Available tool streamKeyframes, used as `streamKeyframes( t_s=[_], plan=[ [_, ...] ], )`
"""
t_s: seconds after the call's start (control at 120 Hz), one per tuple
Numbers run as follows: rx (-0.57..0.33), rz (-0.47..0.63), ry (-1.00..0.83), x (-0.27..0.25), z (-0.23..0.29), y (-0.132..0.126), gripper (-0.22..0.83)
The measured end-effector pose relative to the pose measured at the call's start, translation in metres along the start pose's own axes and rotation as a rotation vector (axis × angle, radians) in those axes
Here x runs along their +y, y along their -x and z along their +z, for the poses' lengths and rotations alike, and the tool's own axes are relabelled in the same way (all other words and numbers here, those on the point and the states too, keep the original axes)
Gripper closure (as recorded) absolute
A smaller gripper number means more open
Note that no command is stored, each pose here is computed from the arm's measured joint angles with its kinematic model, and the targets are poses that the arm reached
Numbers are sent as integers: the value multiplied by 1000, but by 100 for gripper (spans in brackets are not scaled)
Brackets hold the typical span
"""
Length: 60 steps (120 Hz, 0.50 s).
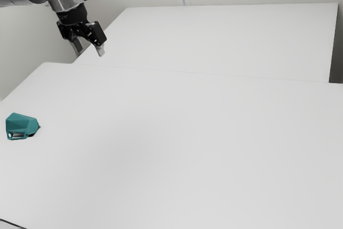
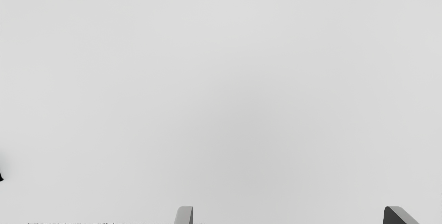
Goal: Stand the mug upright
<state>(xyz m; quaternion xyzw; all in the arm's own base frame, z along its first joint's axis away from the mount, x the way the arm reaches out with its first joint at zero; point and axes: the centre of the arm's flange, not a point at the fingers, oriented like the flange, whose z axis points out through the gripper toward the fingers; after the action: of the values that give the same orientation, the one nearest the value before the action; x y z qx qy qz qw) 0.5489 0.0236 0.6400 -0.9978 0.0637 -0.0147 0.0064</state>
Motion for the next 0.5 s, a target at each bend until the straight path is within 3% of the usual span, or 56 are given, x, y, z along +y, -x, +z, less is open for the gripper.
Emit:
streamKeyframes(
  t_s=[0.358,0.5],
  plan=[
    [0,-131,-3,-16,-1,11,0],
    [30,-133,1,-11,-23,58,0]
  ],
)
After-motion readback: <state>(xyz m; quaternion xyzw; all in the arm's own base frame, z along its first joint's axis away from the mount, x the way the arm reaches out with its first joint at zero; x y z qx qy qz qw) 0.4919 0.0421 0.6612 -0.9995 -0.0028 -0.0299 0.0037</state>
